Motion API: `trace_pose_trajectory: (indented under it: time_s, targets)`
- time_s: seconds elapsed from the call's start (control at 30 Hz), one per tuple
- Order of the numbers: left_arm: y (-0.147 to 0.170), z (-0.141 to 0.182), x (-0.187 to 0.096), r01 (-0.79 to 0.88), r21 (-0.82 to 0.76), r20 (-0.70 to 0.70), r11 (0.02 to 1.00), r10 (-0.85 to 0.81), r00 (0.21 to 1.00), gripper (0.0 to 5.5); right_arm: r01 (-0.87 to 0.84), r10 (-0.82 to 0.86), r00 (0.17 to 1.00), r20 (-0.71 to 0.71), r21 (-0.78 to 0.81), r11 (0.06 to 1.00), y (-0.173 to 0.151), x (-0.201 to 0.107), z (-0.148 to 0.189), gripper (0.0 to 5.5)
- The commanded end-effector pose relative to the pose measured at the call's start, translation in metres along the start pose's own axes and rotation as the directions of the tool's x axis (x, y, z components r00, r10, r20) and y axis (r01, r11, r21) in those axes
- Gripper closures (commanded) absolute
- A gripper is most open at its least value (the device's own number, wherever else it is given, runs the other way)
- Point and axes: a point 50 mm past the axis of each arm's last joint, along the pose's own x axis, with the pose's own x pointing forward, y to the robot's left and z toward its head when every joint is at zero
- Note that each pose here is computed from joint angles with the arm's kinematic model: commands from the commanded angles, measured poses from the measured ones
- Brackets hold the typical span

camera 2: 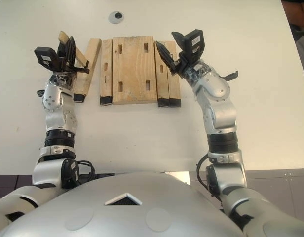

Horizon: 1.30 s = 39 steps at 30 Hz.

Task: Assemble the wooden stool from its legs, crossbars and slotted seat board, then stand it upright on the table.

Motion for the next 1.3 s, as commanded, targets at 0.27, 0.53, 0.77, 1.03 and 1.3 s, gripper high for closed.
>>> trace_pose_trajectory:
  time_s: [0.27,0.53,0.77,1.03,1.3]
  targets:
    - [0.013,0.000,-0.017,-0.007,0.004,-0.252,1.000,0.008,0.968,4.11,0.037,-0.037,0.999,-0.005,-0.039,0.999,0.007,-0.006,-0.009,2.68]
    - [0.008,0.024,-0.026,-0.011,-0.052,-0.464,0.999,-0.015,0.886,3.03,0.062,-0.062,0.998,-0.005,-0.043,0.997,0.007,-0.008,-0.011,2.68]
    - [0.003,0.014,-0.031,-0.090,-0.076,-0.566,0.993,0.031,0.824,2.44,0.064,-0.065,0.998,-0.014,-0.045,0.997,0.007,-0.009,-0.012,2.68]
    - [0.001,0.000,-0.041,-0.057,-0.038,-0.670,0.998,0.016,0.742,2.70,0.058,-0.059,0.998,-0.011,-0.050,0.997,0.006,-0.007,-0.010,2.68]
    - [-0.001,0.007,-0.035,0.016,0.014,-0.610,1.000,-0.004,0.792,3.51,0.090,-0.089,0.996,0.017,-0.054,0.994,-0.001,-0.006,-0.002,2.68]
